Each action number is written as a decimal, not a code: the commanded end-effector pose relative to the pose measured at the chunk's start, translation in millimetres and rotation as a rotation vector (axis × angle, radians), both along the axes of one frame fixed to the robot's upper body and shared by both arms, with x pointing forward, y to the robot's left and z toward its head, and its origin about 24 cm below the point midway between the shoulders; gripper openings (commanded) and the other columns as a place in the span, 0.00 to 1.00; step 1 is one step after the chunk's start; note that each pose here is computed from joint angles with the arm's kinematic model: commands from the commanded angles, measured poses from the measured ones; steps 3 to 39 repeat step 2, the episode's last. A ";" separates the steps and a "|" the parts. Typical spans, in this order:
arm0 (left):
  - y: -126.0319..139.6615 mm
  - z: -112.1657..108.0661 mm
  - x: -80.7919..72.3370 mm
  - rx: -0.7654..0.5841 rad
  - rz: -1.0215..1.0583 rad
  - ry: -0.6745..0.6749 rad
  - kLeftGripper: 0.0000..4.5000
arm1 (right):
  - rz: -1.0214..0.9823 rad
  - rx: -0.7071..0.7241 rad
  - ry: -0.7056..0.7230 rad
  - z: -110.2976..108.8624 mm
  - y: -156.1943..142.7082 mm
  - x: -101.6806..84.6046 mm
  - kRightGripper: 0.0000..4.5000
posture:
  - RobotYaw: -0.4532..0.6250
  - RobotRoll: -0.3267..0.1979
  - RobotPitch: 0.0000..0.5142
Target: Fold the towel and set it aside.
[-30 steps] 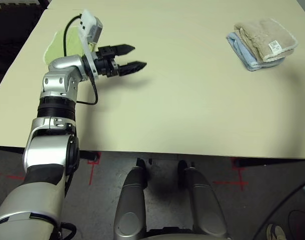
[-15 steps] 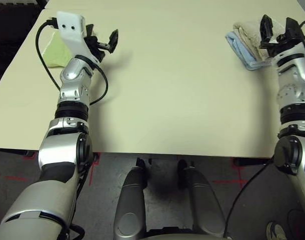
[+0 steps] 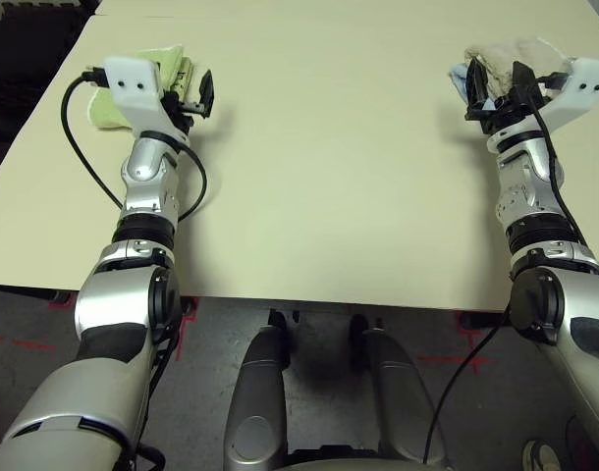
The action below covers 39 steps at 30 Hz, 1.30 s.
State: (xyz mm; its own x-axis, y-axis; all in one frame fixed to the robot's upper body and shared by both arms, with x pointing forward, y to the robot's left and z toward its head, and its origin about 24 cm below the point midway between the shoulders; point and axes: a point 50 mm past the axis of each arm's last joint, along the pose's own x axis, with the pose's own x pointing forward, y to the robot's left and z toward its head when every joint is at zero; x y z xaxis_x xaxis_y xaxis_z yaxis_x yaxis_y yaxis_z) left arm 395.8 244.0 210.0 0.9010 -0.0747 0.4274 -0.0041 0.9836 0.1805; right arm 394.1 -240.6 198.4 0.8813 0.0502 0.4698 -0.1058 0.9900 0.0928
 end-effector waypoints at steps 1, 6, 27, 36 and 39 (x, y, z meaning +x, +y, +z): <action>7.8 -10.7 -2.5 0.020 0.023 0.039 1.00 | -0.030 0.011 0.043 -13.1 -3.4 -1.6 1.00 | 0.44 0.62 0.63; 8.4 -10.7 -2.5 0.026 0.024 0.044 1.00 | -0.038 0.014 0.050 -13.5 -4.0 -1.5 1.00 | 0.44 0.62 0.63; 8.4 -10.7 -2.5 0.026 0.024 0.044 1.00 | -0.038 0.014 0.050 -13.5 -4.0 -1.5 1.00 | 0.44 0.62 0.63; 8.4 -10.7 -2.5 0.026 0.024 0.044 1.00 | -0.038 0.014 0.050 -13.5 -4.0 -1.5 1.00 | 0.44 0.62 0.63; 8.4 -10.7 -2.5 0.026 0.024 0.044 1.00 | -0.038 0.014 0.050 -13.5 -4.0 -1.5 1.00 | 0.44 0.62 0.63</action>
